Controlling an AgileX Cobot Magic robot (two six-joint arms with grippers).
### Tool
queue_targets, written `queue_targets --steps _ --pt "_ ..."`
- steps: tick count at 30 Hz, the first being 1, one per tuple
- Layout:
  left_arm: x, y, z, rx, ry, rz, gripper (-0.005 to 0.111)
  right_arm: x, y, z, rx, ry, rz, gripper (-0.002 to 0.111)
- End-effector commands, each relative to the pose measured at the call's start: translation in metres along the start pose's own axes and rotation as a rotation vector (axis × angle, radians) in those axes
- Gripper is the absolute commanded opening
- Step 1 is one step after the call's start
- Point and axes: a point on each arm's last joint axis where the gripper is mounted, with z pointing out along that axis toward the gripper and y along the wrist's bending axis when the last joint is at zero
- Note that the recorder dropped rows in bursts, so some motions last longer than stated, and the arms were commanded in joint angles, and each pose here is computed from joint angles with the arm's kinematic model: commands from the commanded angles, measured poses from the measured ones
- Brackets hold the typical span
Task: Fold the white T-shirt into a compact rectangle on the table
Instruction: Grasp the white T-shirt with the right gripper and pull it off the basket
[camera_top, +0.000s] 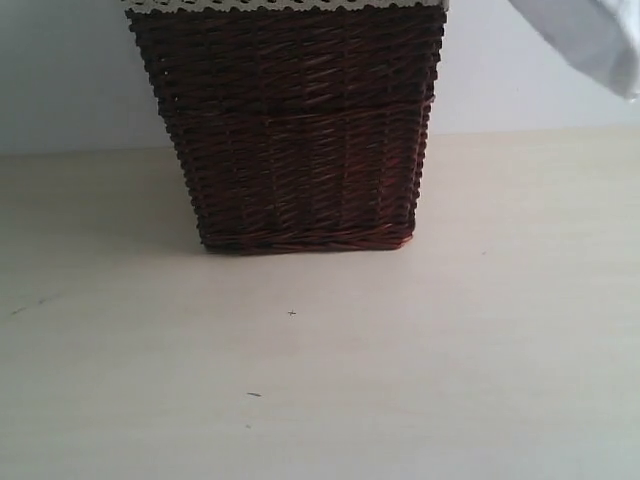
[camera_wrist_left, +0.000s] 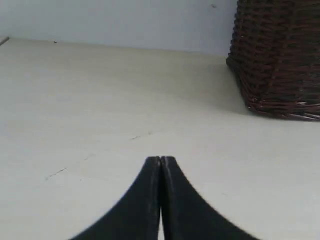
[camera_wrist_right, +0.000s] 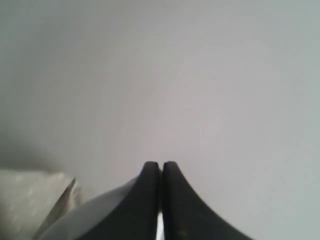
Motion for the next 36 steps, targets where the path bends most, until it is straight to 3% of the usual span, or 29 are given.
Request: queue_targets --steps 1,9,18,21,23,27,32,36 --pt "-0.002 0.0 -0.001 0.0 -0.019 -0.006 0.0 -0.076 -0.024 -0.01 0.135 -0.156 -0.134 0.0" --pt "-0.002 0.0 -0.001 0.0 -0.019 -0.006 0.0 -0.16 -0.041 -0.033 0.291 -0.314 -0.299 0.0" --pt "-0.002 0.0 -0.001 0.0 -0.019 -0.006 0.0 -0.255 -0.028 -0.078 0.349 -0.566 -0.415 0.0" --pt "-0.002 0.0 -0.001 0.0 -0.019 -0.006 0.0 -0.268 -0.024 -0.086 0.354 -0.603 -0.427 0.0" --pt "-0.002 0.0 -0.001 0.0 -0.019 -0.006 0.0 -0.266 -0.025 -0.085 0.324 -0.614 -0.347 0.0" --pt "-0.002 0.0 -0.001 0.0 -0.019 -0.006 0.0 -0.226 -0.034 -0.05 0.123 -0.532 -0.083 0.0" --pt "-0.002 0.0 -0.001 0.0 -0.019 -0.006 0.0 -0.126 -0.022 0.006 -0.38 -0.155 0.291 0.0" --pt "-0.002 0.0 -0.001 0.0 -0.019 -0.006 0.0 -0.077 -0.019 0.032 -0.384 0.079 0.442 0.0"
